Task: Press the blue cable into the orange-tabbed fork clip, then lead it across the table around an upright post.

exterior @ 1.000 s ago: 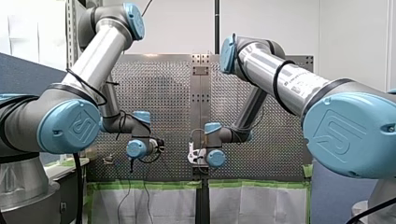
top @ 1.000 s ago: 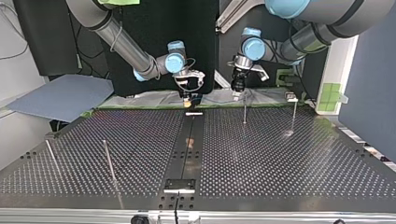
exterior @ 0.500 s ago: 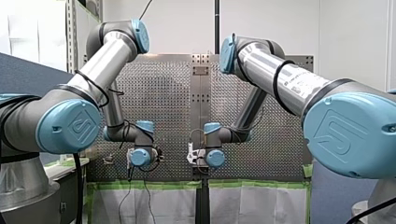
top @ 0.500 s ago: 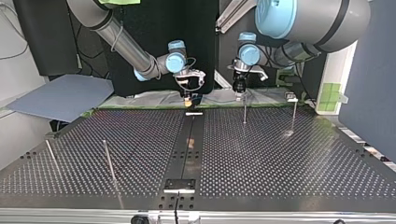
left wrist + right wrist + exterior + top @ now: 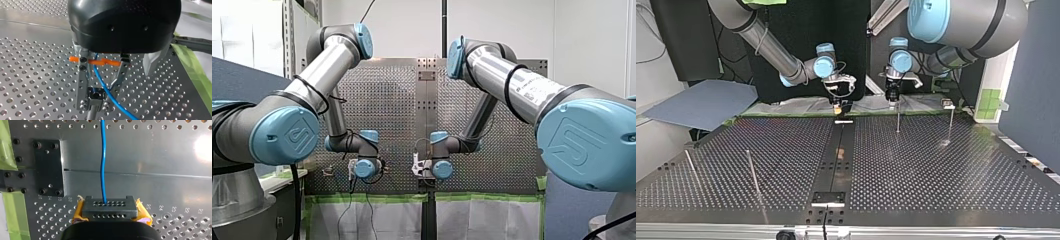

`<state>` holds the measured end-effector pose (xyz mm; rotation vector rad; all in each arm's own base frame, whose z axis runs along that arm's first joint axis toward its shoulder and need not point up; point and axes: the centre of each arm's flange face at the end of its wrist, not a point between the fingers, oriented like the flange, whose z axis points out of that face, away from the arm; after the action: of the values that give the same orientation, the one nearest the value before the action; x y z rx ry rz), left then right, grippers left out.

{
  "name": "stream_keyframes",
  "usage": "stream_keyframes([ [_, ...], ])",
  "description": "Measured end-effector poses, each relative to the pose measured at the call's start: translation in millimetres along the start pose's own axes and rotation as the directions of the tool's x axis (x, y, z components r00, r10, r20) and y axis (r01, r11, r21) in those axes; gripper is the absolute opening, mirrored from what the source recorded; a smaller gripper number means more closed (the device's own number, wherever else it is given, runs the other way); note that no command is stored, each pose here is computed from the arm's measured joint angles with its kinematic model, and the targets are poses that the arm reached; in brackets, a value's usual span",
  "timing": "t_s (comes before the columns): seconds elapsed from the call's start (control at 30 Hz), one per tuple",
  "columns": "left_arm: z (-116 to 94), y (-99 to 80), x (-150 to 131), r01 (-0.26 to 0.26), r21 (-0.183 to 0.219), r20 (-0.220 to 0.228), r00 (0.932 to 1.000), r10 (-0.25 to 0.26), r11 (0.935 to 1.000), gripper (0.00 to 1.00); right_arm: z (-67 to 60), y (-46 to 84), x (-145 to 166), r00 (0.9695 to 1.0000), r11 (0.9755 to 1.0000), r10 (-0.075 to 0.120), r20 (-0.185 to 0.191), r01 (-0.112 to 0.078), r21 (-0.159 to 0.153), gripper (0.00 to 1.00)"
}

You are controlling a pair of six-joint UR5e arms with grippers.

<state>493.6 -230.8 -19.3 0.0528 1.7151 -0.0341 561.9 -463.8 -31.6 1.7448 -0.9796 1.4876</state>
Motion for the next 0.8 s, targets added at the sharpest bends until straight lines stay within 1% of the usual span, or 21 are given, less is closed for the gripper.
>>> stream_keyframes([
  [0.17,3,-1.9,-3,-0.007,-0.003,0.005,1.0,0.007,1.0,1.0,-0.1,0.1,0,1.0,1.0,0.0,0.0,0.0,0.0,0.0],
  [0.37,10,-15.5,-10,-0.031,0.015,0.004,0.9995,0.031,0.9994,1.0,-0.2,-0.4,0,1.0,1.0,0.0,0.0,0.0,0.001,0.0],
  [0.5,9,-23.4,-11,-0.037,0.022,-0.004,0.9993,0.037,0.9991,1.0,0.0,-0.8,0,1.0,1.0,0.0,-0.001,0.0,0.001,0.0],
  [0.57,9,-25.4,-11,-0.038,0.016,-0.003,0.9993,0.038,0.9991,1.0,-0.1,-0.9,0,1.0,1.0,0.0,-0.001,0.0,0.001,0.0],
  [0.8,11,-25.4,-14,-0.047,-0.028,0.001,0.9989,0.047,0.9985,1.0,-0.4,-0.9,-1,1.0,1.0,-0.001,0.001,0.001,0.001,0.0],
])
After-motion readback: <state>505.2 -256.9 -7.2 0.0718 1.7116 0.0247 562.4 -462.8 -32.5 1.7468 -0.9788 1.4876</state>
